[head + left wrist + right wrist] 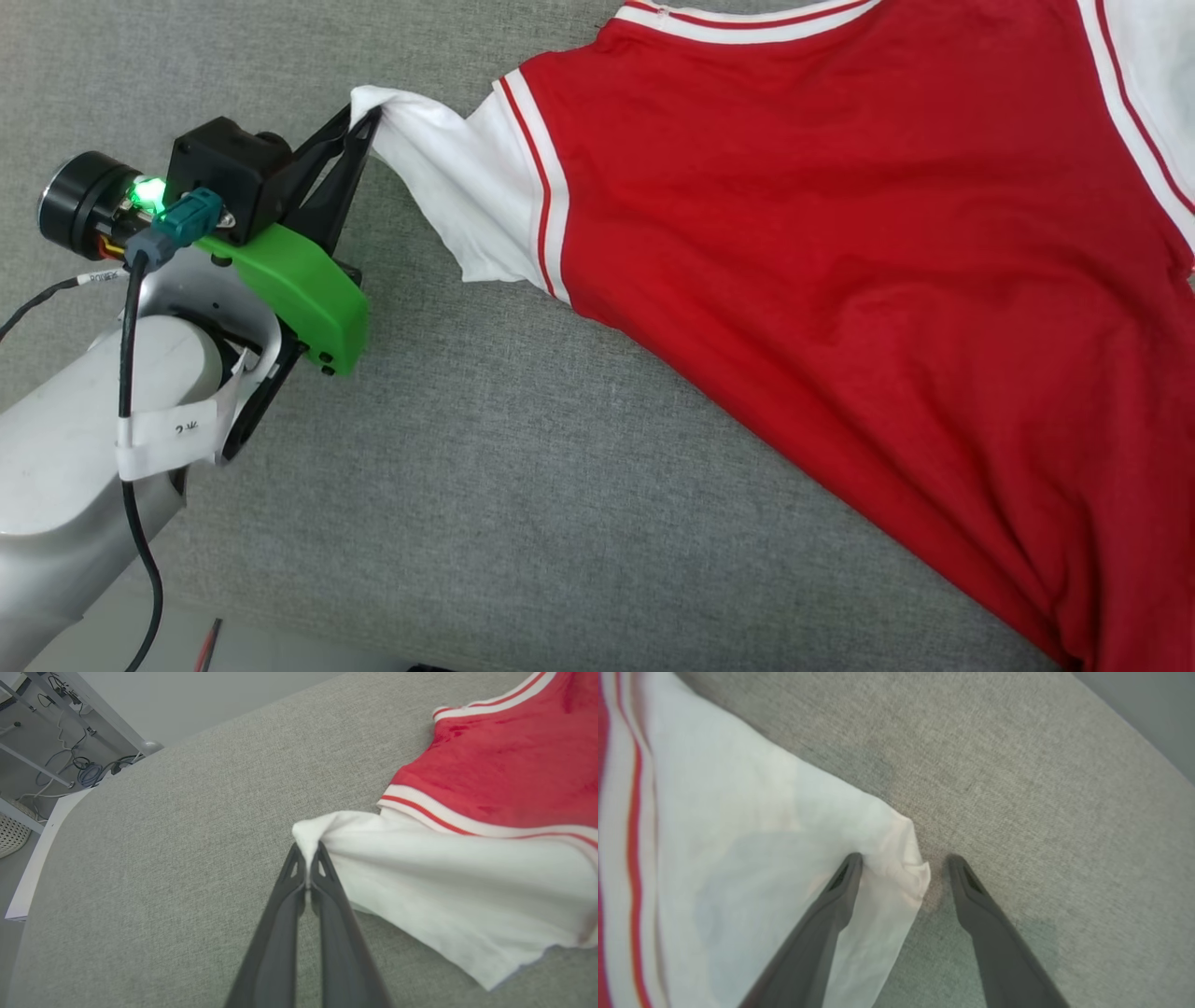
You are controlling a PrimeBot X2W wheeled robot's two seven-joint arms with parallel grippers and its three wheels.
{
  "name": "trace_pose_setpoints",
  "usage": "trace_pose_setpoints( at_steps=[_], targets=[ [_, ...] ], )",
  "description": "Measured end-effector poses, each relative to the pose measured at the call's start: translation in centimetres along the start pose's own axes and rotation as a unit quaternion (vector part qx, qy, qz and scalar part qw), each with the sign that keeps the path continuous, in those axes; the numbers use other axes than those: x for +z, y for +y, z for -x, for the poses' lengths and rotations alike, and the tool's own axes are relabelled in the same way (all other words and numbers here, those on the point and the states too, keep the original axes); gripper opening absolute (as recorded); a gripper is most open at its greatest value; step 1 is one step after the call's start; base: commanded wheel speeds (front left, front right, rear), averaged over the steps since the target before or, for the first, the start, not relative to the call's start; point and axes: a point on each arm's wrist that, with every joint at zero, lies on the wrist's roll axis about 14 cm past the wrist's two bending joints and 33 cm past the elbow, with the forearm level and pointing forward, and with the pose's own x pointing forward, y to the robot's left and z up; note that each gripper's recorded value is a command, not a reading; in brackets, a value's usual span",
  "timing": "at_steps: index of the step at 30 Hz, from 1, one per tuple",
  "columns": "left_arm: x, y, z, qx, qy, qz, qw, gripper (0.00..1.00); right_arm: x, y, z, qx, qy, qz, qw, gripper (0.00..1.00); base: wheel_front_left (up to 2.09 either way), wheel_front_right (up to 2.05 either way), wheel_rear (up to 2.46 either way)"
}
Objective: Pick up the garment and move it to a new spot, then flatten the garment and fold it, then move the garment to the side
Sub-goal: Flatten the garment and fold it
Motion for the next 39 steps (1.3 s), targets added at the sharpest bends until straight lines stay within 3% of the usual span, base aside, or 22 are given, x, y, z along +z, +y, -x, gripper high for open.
trace_pose_setpoints(
  at_steps=[10,14,19,24,34,39],
  targets=[
    [1.2,0.5,0.4,0.001,-0.014,0.004,1.0,0.0,3.3,0.2,2.3,0.0,-0.118,-0.021,0.993,0.0,0.0,0.0,0.0],
    [3.8,0.8,1.3,0.004,-0.052,-0.004,0.999,0.0,5.8,-0.5,6.1,-0.021,-0.202,-0.006,0.979,0.0,0.0,0.0,0.0],
    [8.7,1.9,3.1,0.019,-0.123,-0.029,0.992,0.0,8.6,-2.0,12.8,-0.056,-0.311,0.005,0.949,0.0,0.0,0.0,0.0],
    [15.5,2.1,5.4,0.028,-0.217,-0.054,0.974,0.0,10.3,-2.4,19.6,-0.085,-0.395,0.024,0.915,0.0,0.0,0.0,0.0],
    [28.8,-0.7,10.8,0.015,-0.38,-0.116,0.918,0.0,11.2,-3.0,33.0,-0.156,-0.517,0.053,0.84,0.0,0.0,0.0,0.0],
    [34.0,-2.7,12.0,-0.006,-0.425,-0.138,0.895,0.0,11.3,-4.0,37.8,-0.205,-0.545,0.068,0.81,0.0,0.0,0.0,0.0]
  ],
)
